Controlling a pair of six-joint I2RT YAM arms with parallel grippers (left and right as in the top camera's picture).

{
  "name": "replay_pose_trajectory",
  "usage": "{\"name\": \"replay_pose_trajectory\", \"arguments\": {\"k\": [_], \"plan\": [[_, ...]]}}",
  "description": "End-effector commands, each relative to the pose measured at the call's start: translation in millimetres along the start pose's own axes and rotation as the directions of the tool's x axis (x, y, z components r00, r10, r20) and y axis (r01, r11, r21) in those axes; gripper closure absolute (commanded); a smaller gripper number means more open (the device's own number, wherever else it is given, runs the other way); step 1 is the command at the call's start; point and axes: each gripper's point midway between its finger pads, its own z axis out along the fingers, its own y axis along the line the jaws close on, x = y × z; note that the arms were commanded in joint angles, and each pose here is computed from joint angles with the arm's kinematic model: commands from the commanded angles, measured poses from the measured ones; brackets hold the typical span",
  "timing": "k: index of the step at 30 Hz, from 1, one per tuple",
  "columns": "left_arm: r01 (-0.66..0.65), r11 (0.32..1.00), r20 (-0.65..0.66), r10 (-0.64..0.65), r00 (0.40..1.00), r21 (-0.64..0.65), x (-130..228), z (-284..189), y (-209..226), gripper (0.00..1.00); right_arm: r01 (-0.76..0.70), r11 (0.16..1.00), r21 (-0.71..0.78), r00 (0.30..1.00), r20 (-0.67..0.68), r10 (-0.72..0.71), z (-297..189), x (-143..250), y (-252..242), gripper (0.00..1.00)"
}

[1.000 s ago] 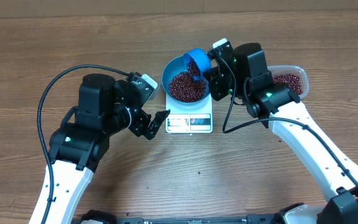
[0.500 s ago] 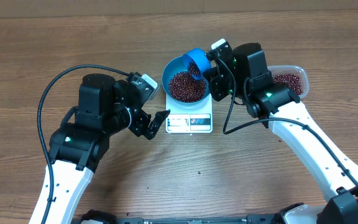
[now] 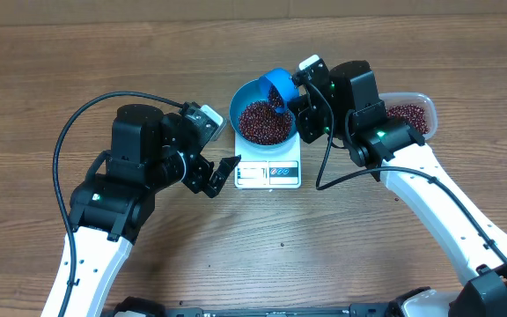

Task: Scoop item into bowl and weigh 150g on scale
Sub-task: 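Tilt the scoop slowly to trickle beans into the teal bowl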

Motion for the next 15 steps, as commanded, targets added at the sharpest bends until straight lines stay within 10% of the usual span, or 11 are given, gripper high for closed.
{"name": "replay_pose_trajectory", "arguments": {"k": [1, 15], "plan": [[0.000, 1.000, 0.027, 0.000, 1.000, 0.012, -10.3, -4.4, -1.4, 0.01, 0.016, 1.000, 0.007, 0.999, 0.038, -0.016, -5.6, -14.8, 0.8, 0.96], [0.000, 1.000, 0.027, 0.000, 1.000, 0.012, -10.3, -4.4, -1.4, 0.00, -0.014, 1.000, 0.005, 1.000, 0.023, 0.014, -5.5, -11.2, 1.1, 0.96]]}}
